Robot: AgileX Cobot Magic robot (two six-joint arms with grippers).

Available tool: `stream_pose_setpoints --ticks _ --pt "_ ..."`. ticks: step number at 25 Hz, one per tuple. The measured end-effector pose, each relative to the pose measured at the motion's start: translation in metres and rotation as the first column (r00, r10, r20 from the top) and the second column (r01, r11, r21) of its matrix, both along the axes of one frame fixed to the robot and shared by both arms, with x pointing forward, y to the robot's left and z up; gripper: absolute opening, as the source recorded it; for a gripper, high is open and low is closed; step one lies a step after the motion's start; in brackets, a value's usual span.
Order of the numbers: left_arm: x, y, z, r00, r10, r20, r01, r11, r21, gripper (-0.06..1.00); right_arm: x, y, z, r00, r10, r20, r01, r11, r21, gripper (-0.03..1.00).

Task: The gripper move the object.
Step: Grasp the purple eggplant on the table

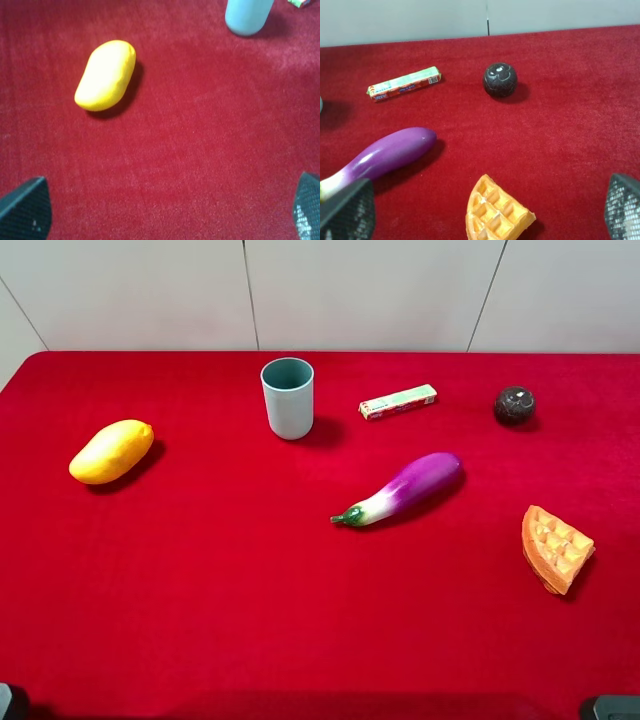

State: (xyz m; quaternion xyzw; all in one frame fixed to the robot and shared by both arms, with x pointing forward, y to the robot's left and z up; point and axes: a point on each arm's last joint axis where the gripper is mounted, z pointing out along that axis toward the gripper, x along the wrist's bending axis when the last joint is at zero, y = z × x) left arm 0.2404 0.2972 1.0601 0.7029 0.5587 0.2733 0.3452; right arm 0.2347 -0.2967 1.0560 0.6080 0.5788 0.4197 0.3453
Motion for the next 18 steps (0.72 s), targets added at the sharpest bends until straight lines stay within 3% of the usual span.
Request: stream_pose_setpoints --ticks 10,18 --pt "0.048 -0.013 0.032 0.982 -0.081 -0.170 0.091 0.995 0.050 0.96 0.000 0.000 0.000 1.000 0.000 0.000 0.000 1.000 0.000 0.69" --pt "0.107 -0.033 0.052 0.930 -0.182 -0.320 0.190 0.982 -0.004 0.96 0.000 0.000 0.000 1.000 0.000 0.000 0.000 1.000 0.000 0.69"
